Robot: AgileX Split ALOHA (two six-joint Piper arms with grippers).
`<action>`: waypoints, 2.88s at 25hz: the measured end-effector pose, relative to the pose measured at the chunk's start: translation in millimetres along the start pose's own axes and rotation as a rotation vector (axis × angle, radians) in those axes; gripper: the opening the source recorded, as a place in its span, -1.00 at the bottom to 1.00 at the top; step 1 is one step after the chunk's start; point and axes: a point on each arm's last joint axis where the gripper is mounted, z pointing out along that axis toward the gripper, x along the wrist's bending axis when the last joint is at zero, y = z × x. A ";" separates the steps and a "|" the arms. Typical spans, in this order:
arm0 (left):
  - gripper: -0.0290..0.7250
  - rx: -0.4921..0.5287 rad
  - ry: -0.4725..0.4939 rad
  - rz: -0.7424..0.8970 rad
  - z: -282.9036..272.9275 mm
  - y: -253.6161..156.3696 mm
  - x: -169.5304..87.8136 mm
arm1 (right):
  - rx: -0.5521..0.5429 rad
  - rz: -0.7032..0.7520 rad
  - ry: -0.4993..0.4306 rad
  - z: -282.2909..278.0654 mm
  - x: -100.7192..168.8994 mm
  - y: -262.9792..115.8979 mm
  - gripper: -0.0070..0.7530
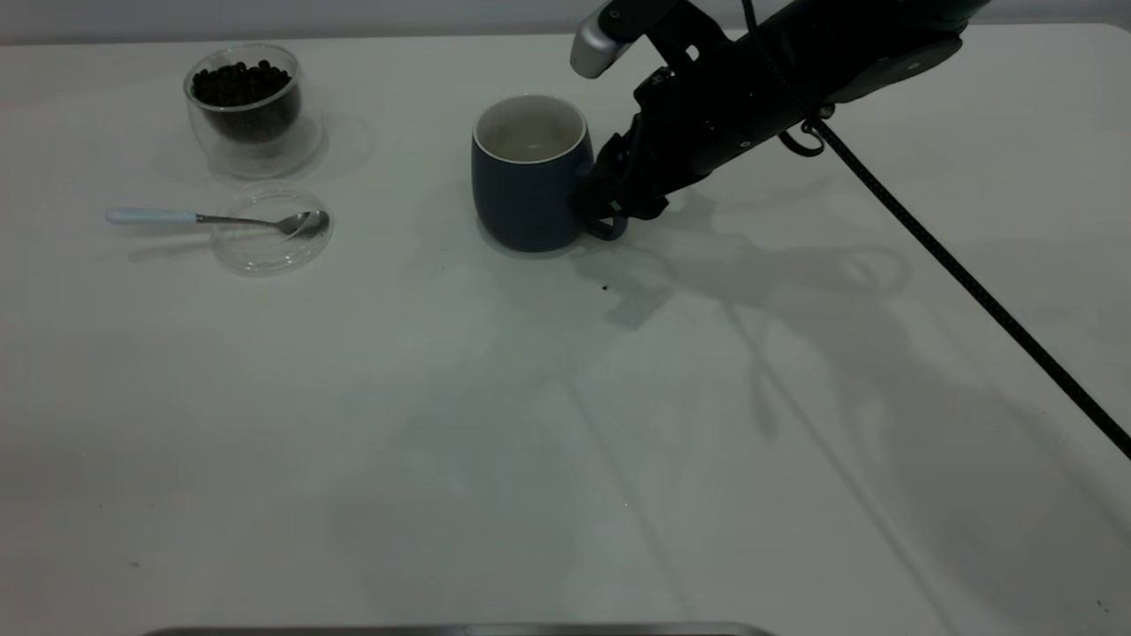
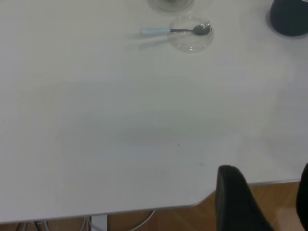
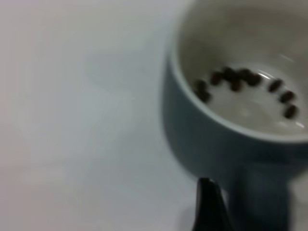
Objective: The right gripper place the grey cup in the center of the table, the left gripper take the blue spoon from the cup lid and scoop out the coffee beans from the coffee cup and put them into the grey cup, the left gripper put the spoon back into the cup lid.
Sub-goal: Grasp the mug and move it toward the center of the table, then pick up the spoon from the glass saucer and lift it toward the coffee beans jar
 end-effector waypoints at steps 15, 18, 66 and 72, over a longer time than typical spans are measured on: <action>0.08 0.000 0.000 0.000 0.0 0.0 0.0 | 0.023 0.111 -0.169 -68.0 -14.5 11.2 0.22; 0.08 0.000 0.000 0.000 0.0 0.0 0.0 | 0.037 0.108 -0.162 -93.1 0.0 8.8 0.22; 0.08 0.000 0.000 0.000 0.0 0.0 0.0 | -0.239 0.633 -0.801 -462.8 240.1 -126.2 0.22; 0.08 0.000 0.000 0.000 0.0 0.0 0.0 | -0.240 0.634 -0.801 -462.7 240.2 -126.1 0.22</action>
